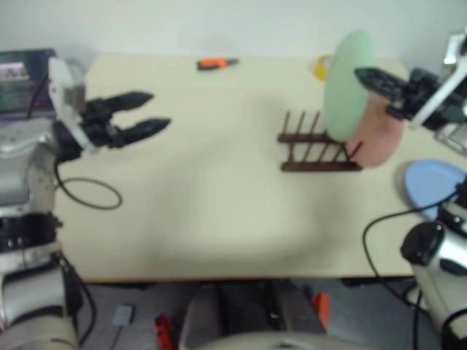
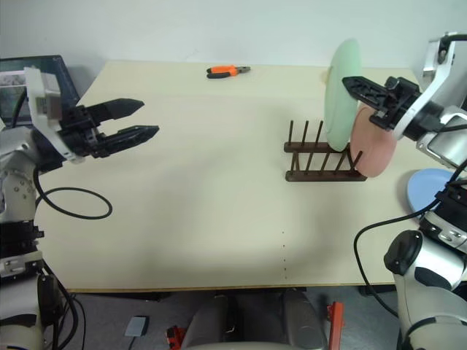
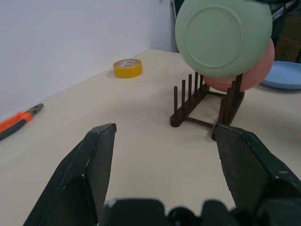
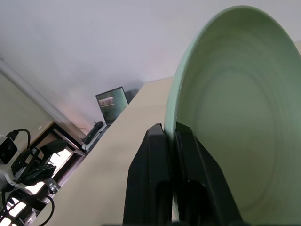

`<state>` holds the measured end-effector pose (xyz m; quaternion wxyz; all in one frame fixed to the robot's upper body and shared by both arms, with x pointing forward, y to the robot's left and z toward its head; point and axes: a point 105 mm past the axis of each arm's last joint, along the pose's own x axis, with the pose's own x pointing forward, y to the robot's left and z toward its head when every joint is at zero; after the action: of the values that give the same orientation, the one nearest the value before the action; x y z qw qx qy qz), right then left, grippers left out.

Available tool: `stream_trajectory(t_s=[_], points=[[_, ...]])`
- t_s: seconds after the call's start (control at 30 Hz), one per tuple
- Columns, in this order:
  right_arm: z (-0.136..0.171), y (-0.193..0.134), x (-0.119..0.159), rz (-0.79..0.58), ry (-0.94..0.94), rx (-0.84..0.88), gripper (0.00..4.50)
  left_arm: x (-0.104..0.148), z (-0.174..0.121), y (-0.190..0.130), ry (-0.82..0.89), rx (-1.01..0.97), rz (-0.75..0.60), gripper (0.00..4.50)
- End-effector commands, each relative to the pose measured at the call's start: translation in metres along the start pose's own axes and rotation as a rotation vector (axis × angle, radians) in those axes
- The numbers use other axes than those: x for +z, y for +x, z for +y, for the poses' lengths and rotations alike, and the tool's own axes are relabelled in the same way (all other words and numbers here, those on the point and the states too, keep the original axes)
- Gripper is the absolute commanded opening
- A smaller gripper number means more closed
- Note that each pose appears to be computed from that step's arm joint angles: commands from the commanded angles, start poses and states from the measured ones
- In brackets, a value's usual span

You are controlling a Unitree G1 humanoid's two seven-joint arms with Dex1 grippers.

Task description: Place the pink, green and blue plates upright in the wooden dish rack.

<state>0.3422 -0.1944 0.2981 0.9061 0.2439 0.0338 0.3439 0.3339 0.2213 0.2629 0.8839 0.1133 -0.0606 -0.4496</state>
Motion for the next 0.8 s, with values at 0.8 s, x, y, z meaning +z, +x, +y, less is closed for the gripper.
stream_trajectory(t_s=[0.8], points=[[-0.019, -0.012, -0.001, 0.024, -0.028, -0.003, 0.00, 0.011, -0.002, 0.002, 0.047, -0.009, -0.007, 3.61]])
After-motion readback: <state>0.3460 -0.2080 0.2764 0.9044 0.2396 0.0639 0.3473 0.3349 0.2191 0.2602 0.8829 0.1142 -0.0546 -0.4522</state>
